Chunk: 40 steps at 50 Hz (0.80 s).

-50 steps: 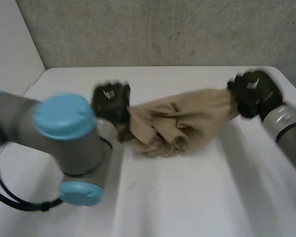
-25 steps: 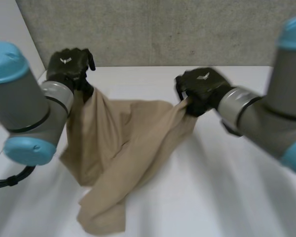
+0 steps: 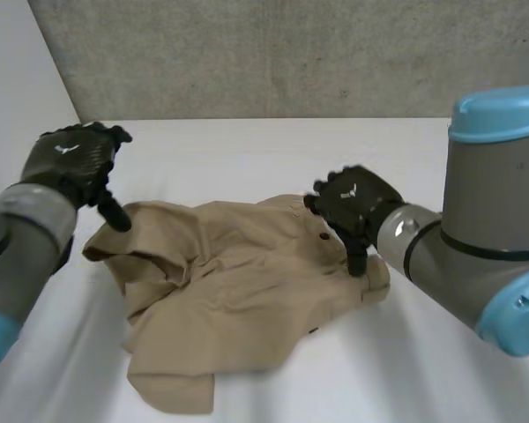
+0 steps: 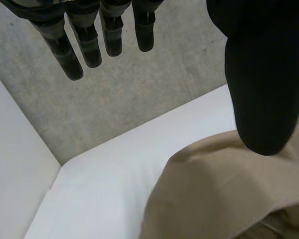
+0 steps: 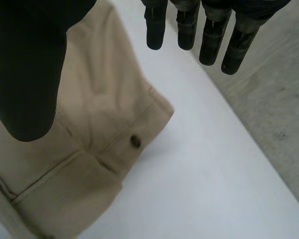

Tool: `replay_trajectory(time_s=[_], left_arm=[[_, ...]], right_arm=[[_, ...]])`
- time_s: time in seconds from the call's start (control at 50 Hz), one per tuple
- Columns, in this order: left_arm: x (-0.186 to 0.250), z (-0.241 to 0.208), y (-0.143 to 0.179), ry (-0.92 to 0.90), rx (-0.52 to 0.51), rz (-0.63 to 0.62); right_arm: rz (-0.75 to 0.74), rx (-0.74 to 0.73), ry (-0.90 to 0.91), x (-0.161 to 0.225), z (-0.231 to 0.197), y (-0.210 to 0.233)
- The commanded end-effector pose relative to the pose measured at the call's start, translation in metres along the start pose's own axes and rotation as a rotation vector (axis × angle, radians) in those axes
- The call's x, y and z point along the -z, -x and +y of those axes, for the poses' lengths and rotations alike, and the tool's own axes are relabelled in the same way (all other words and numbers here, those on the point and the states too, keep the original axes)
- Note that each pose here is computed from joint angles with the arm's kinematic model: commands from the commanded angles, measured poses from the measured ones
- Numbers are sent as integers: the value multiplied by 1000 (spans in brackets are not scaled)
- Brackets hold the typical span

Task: Fold the shorts.

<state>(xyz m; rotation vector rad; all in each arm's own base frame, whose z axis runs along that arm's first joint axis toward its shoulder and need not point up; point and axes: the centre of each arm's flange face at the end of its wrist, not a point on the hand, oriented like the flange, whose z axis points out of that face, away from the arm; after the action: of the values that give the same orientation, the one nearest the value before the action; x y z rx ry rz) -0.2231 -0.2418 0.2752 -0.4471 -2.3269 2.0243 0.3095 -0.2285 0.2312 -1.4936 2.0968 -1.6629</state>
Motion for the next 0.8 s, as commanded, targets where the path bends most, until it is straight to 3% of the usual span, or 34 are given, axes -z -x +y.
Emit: replay_trajectory(time_s=[0.02, 0.18, 0.34, 0.68, 0.8], left_arm=[[56, -5, 12, -9, 25, 7], [90, 37, 2, 170, 5, 137], [103, 81, -4, 343, -2, 190], [69, 127, -21, 465, -3, 218], [58, 137, -31, 518, 88, 222]], right_arm=[[-66, 0, 86, 12, 25, 20], [-116, -9, 155, 17, 53, 41], [-106, -7, 146, 16, 68, 50], [-35, 11, 63, 8, 72, 49], [-25, 11, 51, 11, 68, 47]])
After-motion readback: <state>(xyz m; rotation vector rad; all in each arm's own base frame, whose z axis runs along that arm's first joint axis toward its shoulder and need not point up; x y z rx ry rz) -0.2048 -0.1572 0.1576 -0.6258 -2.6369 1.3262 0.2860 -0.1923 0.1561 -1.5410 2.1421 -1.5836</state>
